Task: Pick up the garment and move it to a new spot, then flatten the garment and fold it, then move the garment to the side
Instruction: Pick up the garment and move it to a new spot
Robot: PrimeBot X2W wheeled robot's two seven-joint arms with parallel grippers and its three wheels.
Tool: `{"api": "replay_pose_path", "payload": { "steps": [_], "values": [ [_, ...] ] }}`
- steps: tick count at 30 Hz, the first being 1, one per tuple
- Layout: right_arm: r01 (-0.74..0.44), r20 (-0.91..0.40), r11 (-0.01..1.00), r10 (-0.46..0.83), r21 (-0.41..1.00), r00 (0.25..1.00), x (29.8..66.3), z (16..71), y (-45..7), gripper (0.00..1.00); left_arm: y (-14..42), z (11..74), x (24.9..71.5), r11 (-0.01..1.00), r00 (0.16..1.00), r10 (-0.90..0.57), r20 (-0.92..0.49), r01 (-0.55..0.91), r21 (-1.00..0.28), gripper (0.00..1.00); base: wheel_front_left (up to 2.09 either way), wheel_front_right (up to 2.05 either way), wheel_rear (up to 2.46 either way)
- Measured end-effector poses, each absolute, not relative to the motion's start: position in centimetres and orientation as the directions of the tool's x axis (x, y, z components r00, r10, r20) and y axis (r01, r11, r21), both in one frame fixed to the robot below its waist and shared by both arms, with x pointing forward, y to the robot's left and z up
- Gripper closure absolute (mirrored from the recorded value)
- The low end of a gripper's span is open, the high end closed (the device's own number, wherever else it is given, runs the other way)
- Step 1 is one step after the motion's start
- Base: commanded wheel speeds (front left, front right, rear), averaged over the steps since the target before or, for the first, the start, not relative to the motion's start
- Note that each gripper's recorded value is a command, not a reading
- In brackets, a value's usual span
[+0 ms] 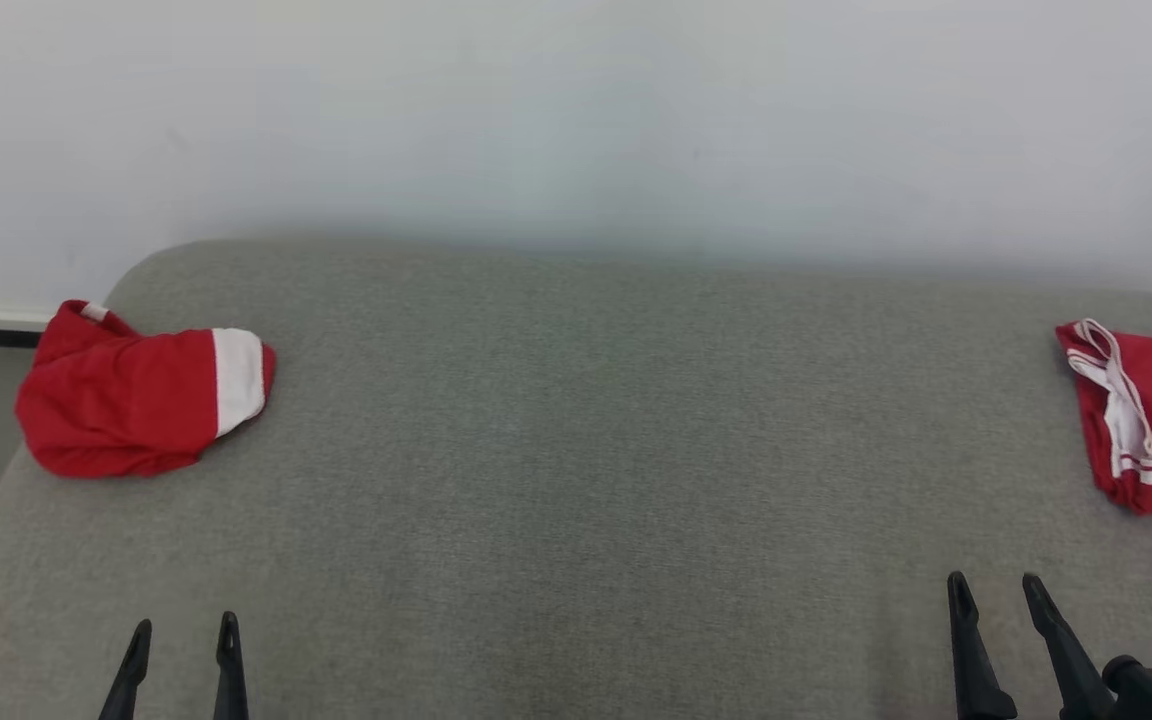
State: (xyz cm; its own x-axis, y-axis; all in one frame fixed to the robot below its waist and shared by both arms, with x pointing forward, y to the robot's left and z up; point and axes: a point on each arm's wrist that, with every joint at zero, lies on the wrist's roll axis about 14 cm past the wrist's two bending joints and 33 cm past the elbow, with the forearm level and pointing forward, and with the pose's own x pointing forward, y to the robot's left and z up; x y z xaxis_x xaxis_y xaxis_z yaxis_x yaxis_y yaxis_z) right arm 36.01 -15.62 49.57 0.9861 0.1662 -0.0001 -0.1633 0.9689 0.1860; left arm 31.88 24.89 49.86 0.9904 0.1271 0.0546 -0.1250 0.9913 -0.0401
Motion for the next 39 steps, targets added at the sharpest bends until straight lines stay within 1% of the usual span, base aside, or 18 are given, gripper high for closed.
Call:
{"api": "replay_pose_path", "payload": {
  "steps": [7,22,30,39],
  "values": [
    [-0.284,-0.012,0.940,0.291,0.189,0.957,37.5,49.2,-11.0,0.00,29.2,49.8,28.5,0.961,0.960,0.275,0.052,-0.273,-0.040,0.00,0.00,0.00,0.00],
    [-0.474,-0.014,0.862,0.484,0.179,0.875,39.5,49.2,-3.7,0.00,34.2,49.3,22.1,0.872,0.872,0.488,0.032,-0.487,-0.049,0.00,0.00,0.00,0.00],
    [-0.529,-0.020,0.828,0.541,0.186,0.841,39.9,48.9,-1.2,0.00,35.7,49.2,19.9,0.832,0.832,0.555,0.021,-0.554,-0.044,0.00,0.00,0.00,0.00],
    [-0.531,-0.028,0.826,0.545,0.190,0.838,40.2,48.5,-1.2,0.00,36.2,49.4,20.3,0.821,0.821,0.570,0.024,-0.569,-0.045,0.00,0.00,0.00,0.00]
  ]
}}
